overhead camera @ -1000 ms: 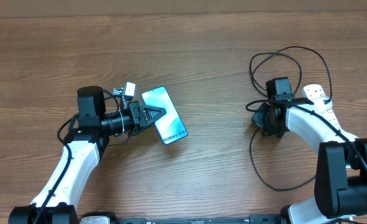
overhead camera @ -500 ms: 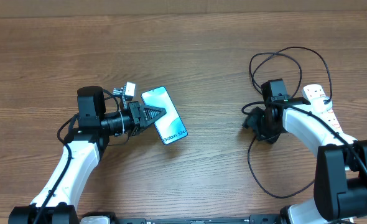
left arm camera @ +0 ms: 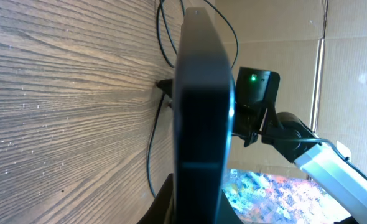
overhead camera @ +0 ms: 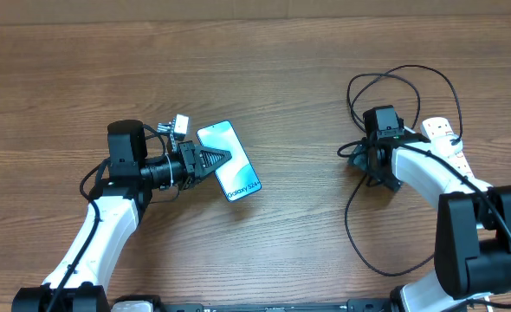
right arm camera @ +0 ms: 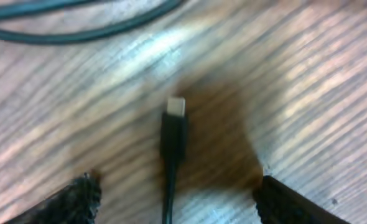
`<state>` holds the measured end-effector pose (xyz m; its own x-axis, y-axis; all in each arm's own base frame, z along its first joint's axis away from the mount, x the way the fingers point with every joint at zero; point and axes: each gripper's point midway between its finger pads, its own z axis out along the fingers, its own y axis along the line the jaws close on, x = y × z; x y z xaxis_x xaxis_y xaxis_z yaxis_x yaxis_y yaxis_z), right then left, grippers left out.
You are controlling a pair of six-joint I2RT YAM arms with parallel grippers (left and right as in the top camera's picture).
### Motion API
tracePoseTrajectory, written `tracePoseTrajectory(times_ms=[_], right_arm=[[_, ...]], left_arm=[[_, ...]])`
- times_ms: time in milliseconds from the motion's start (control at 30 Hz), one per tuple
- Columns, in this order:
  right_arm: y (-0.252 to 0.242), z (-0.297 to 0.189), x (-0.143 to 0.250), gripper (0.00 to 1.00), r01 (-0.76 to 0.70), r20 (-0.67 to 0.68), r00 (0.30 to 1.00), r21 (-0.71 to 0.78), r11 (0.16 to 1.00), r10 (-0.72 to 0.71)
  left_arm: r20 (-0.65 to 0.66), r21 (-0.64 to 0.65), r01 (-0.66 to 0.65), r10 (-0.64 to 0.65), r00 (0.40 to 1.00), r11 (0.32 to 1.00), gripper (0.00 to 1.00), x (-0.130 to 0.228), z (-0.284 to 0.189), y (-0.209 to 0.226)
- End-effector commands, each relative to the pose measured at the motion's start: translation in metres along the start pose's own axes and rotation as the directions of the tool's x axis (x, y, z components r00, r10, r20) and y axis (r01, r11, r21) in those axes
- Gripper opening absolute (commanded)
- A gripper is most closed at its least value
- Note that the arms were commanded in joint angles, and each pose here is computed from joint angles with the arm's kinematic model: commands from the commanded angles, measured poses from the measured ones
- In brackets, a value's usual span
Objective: Plug charger to phone and switch on socket
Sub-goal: 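Grasp the black cable's USB-C plug with the right gripper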
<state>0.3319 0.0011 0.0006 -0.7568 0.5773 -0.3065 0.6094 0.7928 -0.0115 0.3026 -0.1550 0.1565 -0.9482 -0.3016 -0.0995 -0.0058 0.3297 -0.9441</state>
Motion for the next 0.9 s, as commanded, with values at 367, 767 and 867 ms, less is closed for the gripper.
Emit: tracePoseTrajectory(times_ms=[367,767,867], right_arm=[[-0.005,0.020,0.007,0.42,0.005,-0.026,1.000,0.032,0.999,-0.004],[0.037,0.016,0.014,0.04,0.141,-0.070,0.985,-0.200,0.970,-0.157],[0.063,0.003,0.020,0.04,0.225,-0.085,0.959,-0.349,0.910,-0.270]], left_arm=[[-0.023,0.042,-0.022,0.023,0.999,0.999,0.04,0.002,-0.002,-0.011],[-0.024,0.041,-0.020,0.021,0.999,0.999,0.04,0.002,-0.002,-0.010],[-0.024,0.041,-0.020,0.021,0.999,0.999,0.04,0.002,-0.002,-0.010]])
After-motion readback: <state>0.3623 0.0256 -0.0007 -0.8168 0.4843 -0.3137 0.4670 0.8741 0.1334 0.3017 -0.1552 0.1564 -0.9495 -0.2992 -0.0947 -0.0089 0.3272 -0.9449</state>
